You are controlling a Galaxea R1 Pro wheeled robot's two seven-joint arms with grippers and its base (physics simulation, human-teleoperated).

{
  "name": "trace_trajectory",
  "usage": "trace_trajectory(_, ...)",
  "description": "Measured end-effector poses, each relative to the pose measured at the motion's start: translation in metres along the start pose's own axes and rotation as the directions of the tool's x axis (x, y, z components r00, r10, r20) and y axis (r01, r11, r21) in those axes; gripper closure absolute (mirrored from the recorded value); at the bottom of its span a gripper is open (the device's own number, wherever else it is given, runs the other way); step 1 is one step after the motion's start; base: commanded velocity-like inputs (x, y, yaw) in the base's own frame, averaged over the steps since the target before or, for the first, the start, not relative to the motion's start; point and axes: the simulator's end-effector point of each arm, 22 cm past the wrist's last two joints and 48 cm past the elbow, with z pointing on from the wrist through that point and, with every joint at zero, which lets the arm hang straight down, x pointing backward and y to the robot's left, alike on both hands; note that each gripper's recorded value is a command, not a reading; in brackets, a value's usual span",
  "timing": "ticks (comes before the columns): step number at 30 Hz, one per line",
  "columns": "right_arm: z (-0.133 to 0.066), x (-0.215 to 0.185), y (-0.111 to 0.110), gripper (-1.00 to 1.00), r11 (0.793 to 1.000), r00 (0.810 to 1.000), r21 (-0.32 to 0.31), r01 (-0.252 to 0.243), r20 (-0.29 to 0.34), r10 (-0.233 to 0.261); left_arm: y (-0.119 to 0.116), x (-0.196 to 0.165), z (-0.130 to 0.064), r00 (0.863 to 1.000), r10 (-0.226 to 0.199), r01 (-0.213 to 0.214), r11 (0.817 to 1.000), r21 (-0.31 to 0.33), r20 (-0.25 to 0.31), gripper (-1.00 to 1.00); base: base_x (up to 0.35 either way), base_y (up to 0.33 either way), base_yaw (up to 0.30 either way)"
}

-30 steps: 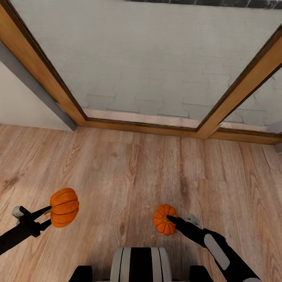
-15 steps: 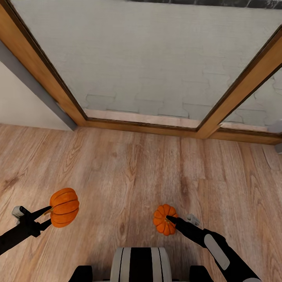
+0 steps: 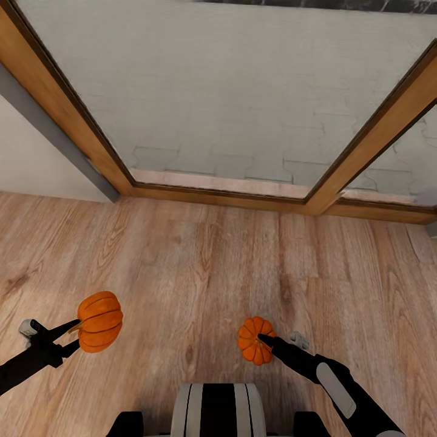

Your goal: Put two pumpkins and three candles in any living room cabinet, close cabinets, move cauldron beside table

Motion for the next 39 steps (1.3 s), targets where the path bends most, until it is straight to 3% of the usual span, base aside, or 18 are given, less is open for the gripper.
trace_trajectory(4, -0.003, 0.004, -0.004, 1.0, 1.0, 1.0, 0.009, -0.014, -0.006, 0.014, -0.008, -0.001, 0.0, 1.0, 0.012, -0.012, 1.0, 0.011, 0.001, 1.0, 0.0, 0.0, 0.0)
trace_trajectory(6, -0.005, 0.003, -0.005, 1.0, 1.0, 1.0, 0.02, 0.01, -0.005, -0.01, -0.012, 0.0, 0.0, 1.0, 0.018, -0.018, 1.0, 0.016, 0.0, 1.0, 0.0, 0.0, 0.0)
trace_trajectory(22, -0.021, -0.021, 0.031, 1.0, 0.998, 0.998, -0.041, 0.054, 0.046, -0.052, -0.042, 0.001, -0.001, 0.998, 0.065, -0.065, 0.996, 0.055, -0.002, 1.0, 0.0, 0.0, 0.0)
trace_trajectory(25, -0.027, -0.039, 0.06, 1.0, 0.992, 0.993, -0.09, 0.088, 0.085, -0.081, -0.047, 0.001, -0.001, 0.997, 0.073, -0.073, 0.995, 0.063, -0.001, 1.0, 0.0, 0.0, 0.0)
trace_trajectory(28, -0.046, -0.07, 0.124, 1.0, 0.966, 0.976, -0.188, 0.177, 0.157, -0.149, -0.054, 0.002, -0.001, 0.997, 0.083, -0.083, 0.994, 0.072, -0.001, 1.0, 0.0, 0.0, 0.0)
trace_trajectory(30, -0.057, -0.075, 0.151, 1.0, 0.95, 0.972, -0.23, 0.21, 0.155, -0.177, -0.058, 0.002, -0.001, 0.996, 0.089, -0.089, 0.993, 0.078, 0.0, 1.0, 0.0, 0.0, 0.0)
trace_trajectory(34, -0.069, -0.077, 0.171, 1.0, 0.937, 0.967, -0.258, 0.238, 0.157, -0.202, -0.066, 0.002, -0.002, 0.995, 0.101, -0.101, 0.991, 0.087, 0.002, 1.0, 0.0, 0.0, 0.0)
trace_trajectory(39, -0.077, -0.081, 0.179, 1.0, 0.932, 0.964, -0.269, 0.245, 0.169, -0.204, -0.078, 0.003, -0.001, 0.993, 0.121, -0.121, 0.987, 0.108, -0.001, 1.0, 0.0, 0.0, 0.0)
